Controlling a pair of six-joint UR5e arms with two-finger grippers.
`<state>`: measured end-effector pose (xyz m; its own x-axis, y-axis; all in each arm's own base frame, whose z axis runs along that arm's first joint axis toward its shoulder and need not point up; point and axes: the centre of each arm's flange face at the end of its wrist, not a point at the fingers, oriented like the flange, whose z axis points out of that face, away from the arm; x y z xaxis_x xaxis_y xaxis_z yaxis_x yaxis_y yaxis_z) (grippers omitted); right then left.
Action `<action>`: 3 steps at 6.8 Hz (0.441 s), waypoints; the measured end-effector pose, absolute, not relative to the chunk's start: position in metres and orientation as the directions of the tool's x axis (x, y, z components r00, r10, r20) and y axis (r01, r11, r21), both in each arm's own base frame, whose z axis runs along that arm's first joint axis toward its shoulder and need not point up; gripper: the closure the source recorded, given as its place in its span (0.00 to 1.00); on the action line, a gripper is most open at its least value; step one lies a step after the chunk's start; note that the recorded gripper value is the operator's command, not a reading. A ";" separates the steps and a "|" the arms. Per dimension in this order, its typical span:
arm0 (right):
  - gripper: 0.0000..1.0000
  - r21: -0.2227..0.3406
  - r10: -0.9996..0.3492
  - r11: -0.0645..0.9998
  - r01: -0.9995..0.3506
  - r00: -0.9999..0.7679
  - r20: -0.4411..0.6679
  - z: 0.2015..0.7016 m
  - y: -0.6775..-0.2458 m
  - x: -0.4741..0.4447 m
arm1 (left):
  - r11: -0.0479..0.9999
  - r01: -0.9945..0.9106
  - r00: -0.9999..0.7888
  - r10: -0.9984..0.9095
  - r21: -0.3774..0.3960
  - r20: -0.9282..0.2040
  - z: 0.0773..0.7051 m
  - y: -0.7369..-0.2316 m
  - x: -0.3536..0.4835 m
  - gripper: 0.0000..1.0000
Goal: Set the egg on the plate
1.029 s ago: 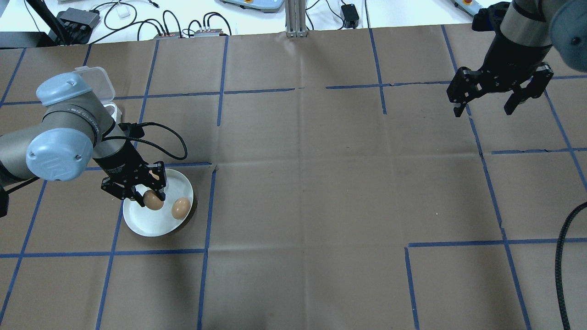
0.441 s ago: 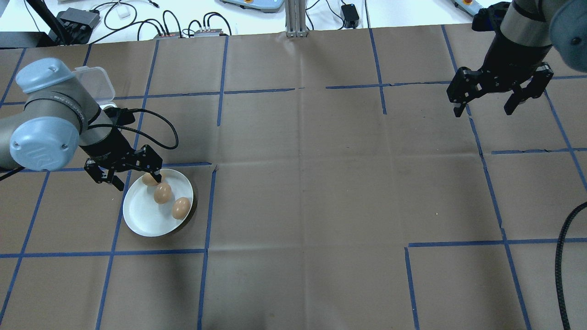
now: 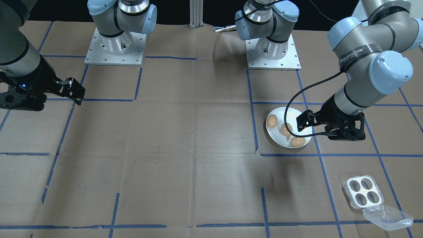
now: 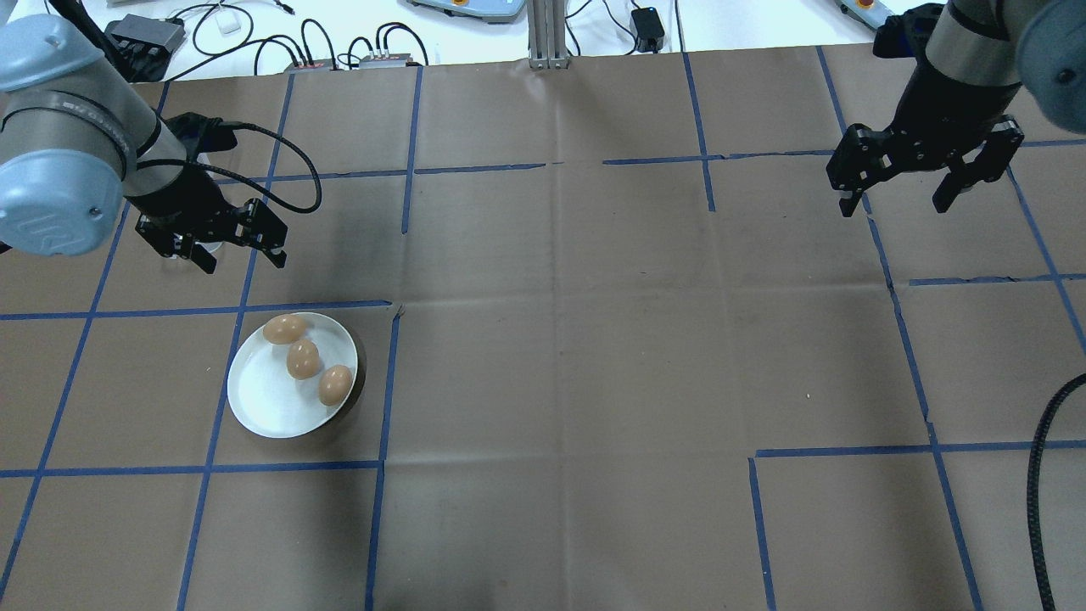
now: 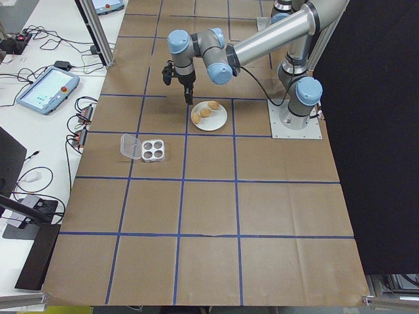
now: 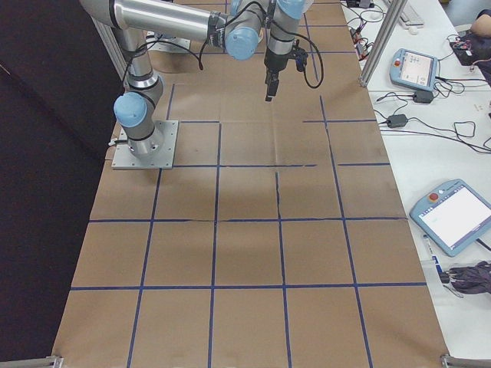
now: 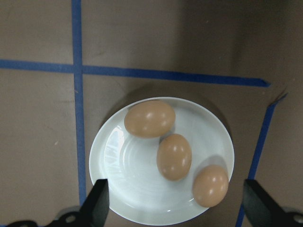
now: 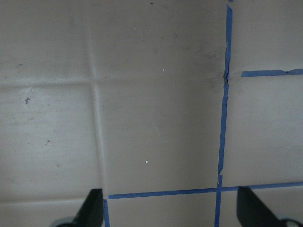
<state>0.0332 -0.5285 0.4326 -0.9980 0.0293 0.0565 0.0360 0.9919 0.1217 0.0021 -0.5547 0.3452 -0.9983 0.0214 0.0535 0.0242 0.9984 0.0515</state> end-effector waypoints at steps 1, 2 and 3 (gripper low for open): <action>0.00 0.122 0.029 0.992 0.036 -0.998 0.057 0.433 -0.528 0.033 | 1.000 0.023 -0.999 0.023 0.009 0.039 0.370 -0.565 -0.022 0.00; 0.00 0.122 0.029 0.992 0.036 -0.998 0.057 0.433 -0.528 0.033 | 1.000 -0.006 -0.999 -0.006 -0.026 0.032 0.390 -0.572 -0.053 0.00; 0.00 0.122 0.029 0.992 0.036 -0.998 0.057 0.433 -0.529 0.033 | 0.998 -0.031 -0.999 -0.030 -0.048 0.033 0.405 -0.573 -0.088 0.00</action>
<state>0.0332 -0.5285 0.4326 -0.9980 0.0293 0.0566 0.0360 0.9919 0.1216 -0.0880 -0.5730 0.4054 -0.9990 -0.0298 0.0325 -0.0313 0.9984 -0.0477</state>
